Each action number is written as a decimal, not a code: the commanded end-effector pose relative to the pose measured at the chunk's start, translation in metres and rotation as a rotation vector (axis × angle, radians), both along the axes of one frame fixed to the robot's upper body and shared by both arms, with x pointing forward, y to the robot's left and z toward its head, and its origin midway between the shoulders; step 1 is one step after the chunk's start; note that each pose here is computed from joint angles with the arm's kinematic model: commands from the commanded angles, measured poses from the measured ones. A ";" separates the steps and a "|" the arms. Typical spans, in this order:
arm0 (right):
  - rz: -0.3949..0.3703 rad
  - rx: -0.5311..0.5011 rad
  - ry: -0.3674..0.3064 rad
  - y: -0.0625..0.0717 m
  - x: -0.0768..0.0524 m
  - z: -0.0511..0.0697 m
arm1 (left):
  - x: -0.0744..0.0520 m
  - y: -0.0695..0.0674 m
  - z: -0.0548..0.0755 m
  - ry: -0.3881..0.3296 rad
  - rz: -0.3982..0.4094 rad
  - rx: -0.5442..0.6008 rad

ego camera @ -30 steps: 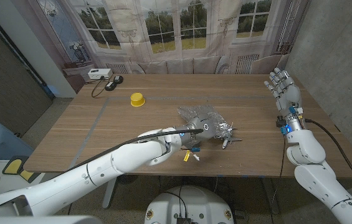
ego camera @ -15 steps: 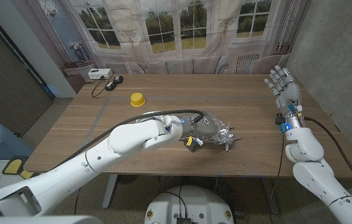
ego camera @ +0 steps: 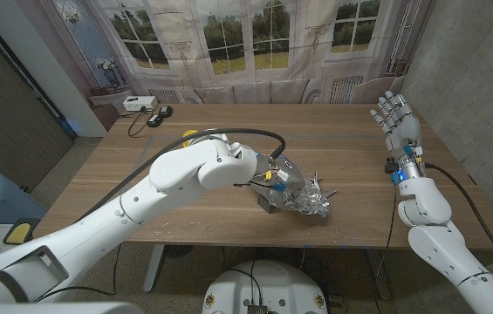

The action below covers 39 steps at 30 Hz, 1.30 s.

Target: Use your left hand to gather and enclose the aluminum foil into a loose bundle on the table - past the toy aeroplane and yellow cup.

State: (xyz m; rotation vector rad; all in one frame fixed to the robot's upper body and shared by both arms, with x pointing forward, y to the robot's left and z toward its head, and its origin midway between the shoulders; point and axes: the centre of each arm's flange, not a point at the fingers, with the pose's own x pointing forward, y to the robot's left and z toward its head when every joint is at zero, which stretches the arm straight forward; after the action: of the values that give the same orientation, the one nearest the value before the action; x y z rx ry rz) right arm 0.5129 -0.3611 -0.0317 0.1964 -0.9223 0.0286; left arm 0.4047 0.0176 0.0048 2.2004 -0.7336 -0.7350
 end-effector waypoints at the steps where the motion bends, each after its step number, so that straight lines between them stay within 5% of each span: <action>1: -0.002 0.052 0.006 -0.006 -0.001 -0.004 | -0.009 -0.002 0.020 0.236 0.095 0.080; 19: -0.022 0.149 0.026 -0.018 -0.002 -0.015 | 0.001 -0.005 0.027 0.272 0.357 0.291; 30: -0.030 0.157 0.025 -0.021 -0.007 -0.016 | 0.012 -0.001 0.036 0.275 0.464 0.242; 33: -0.023 0.149 0.024 -0.021 -0.007 -0.016 | 0.007 0.004 0.042 0.201 0.421 0.095; 39: -0.021 0.138 0.015 -0.018 -0.008 -0.016 | -0.003 0.004 0.030 -0.128 0.311 -0.018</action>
State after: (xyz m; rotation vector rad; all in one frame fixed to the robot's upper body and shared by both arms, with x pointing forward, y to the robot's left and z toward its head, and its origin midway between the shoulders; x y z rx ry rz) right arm 0.5071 -0.3805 -0.0469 0.3201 -0.9034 -0.0648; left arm 0.4083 0.0149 0.0315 2.2650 -0.1193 -0.8736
